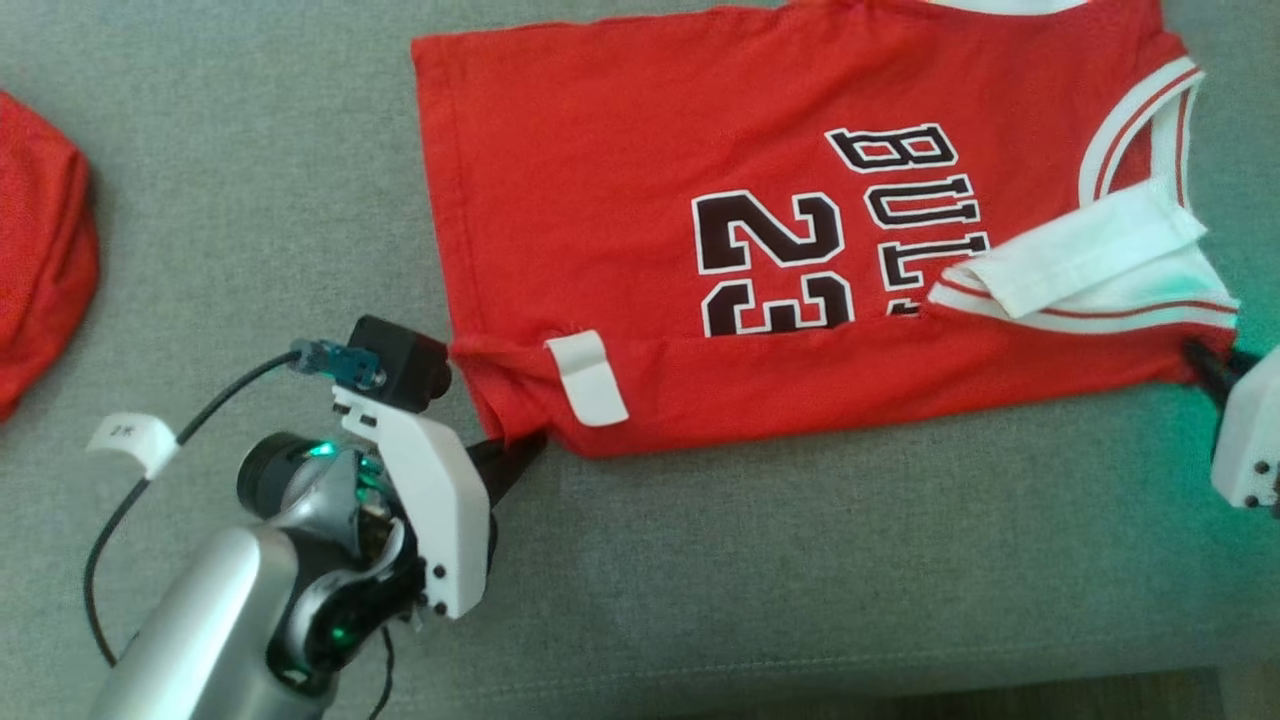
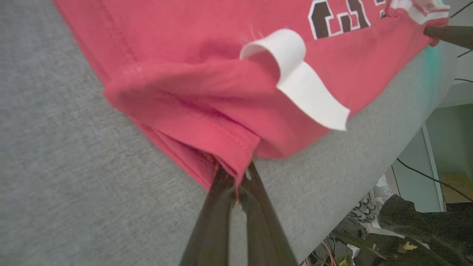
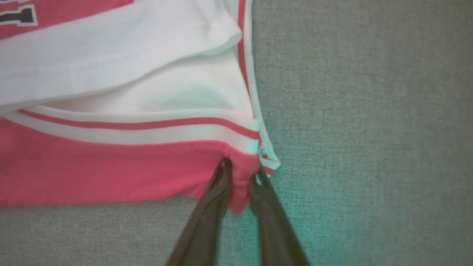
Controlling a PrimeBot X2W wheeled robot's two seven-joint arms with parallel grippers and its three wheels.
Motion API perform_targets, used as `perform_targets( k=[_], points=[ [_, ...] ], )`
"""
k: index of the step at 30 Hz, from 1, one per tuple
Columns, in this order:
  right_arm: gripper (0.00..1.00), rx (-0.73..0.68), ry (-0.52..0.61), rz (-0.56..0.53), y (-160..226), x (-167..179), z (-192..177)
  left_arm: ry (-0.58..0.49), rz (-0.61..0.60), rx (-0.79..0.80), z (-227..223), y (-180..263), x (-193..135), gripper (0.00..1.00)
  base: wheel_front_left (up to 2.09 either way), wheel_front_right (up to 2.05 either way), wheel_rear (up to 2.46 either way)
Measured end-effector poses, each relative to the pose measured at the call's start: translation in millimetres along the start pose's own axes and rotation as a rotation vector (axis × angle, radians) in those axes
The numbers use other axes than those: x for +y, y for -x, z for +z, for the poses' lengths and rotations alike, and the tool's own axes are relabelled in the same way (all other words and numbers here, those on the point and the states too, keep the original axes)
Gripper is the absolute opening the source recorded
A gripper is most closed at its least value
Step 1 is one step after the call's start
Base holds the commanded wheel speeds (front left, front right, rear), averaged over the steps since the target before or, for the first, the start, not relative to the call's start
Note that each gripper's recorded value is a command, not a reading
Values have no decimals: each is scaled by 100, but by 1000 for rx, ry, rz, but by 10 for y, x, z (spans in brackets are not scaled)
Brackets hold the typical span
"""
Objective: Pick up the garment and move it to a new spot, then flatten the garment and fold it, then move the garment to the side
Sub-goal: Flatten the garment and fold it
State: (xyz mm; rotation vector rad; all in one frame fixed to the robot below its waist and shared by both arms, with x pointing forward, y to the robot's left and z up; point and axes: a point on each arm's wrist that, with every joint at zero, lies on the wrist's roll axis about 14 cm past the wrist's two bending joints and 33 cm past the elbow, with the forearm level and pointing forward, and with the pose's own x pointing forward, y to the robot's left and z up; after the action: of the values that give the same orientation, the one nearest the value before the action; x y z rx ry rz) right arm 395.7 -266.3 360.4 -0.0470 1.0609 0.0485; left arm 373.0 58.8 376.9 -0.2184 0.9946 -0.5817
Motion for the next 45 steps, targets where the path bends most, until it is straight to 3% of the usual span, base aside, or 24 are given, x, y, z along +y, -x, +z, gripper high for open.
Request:
perform_targets(
  k=[11,22,23,24,25,35,40,45],
  points=[
    [0,75,-78,59,264,-16,-98,49,-69,35,-134,373,-57,0,0,0,0],
    [0,230,-50,79,533,-45,-580,134,-75,86,-537,479,-91,0,0,0,0],
    [14,235,-42,79,528,-31,-601,141,-74,89,-566,469,-95,28,0,0,0],
    [47,228,-29,83,518,-5,-591,144,-70,88,-582,466,-93,48,0,0,0],
    [100,217,-21,84,510,8,-574,143,-61,79,-583,465,-81,100,0,0,0],
    [100,91,54,70,637,-86,-183,90,30,-11,-418,549,46,100,0,0,0],
    [100,-148,93,53,609,-113,776,33,146,-103,-30,529,334,100,0,0,0],
    [100,-301,142,30,341,-14,1616,-41,210,-238,751,305,562,100,0,0,0]
  ],
)
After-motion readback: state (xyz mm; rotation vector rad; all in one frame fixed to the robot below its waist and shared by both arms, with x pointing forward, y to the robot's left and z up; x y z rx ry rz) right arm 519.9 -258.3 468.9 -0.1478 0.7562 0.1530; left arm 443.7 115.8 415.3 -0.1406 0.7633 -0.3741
